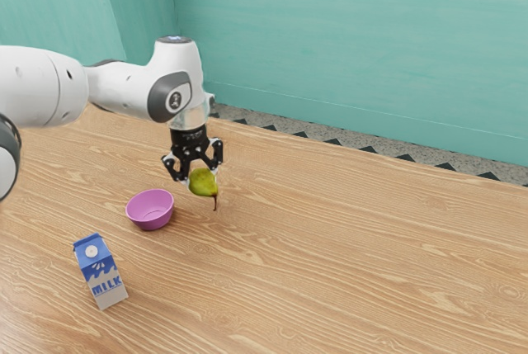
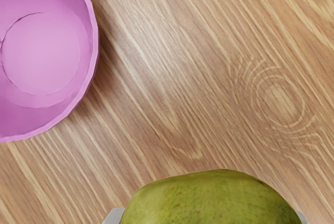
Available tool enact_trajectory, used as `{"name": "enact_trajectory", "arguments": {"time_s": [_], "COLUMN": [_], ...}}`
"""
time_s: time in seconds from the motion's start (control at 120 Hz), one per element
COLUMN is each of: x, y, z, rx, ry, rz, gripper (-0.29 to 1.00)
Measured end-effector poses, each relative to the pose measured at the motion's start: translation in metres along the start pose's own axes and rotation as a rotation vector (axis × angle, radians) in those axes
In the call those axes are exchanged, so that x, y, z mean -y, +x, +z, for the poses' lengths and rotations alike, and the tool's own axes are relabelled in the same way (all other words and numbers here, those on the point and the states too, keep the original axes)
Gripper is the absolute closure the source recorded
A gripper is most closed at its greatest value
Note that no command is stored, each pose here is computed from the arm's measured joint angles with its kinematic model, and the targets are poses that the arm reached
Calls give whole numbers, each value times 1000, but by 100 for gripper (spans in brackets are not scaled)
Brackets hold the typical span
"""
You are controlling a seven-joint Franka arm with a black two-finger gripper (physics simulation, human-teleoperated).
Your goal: Place the pear in the bowl.
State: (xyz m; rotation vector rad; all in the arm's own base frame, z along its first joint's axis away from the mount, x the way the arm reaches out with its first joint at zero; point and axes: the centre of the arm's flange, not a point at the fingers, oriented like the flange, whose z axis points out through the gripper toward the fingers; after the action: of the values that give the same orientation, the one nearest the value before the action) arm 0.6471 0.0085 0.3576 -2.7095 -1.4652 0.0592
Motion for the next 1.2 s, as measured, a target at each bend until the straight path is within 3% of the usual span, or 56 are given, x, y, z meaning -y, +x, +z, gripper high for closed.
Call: {"name": "enact_trajectory", "arguments": {"time_s": [0.392,0.692,1.2], "x": [63,109,126], "y": [70,61,79], "z": [0,15,37], "rx": [10,55,75], "ry": [41,98,124], "rz": [-124,-153,-185], "gripper": [73,72,66]}}
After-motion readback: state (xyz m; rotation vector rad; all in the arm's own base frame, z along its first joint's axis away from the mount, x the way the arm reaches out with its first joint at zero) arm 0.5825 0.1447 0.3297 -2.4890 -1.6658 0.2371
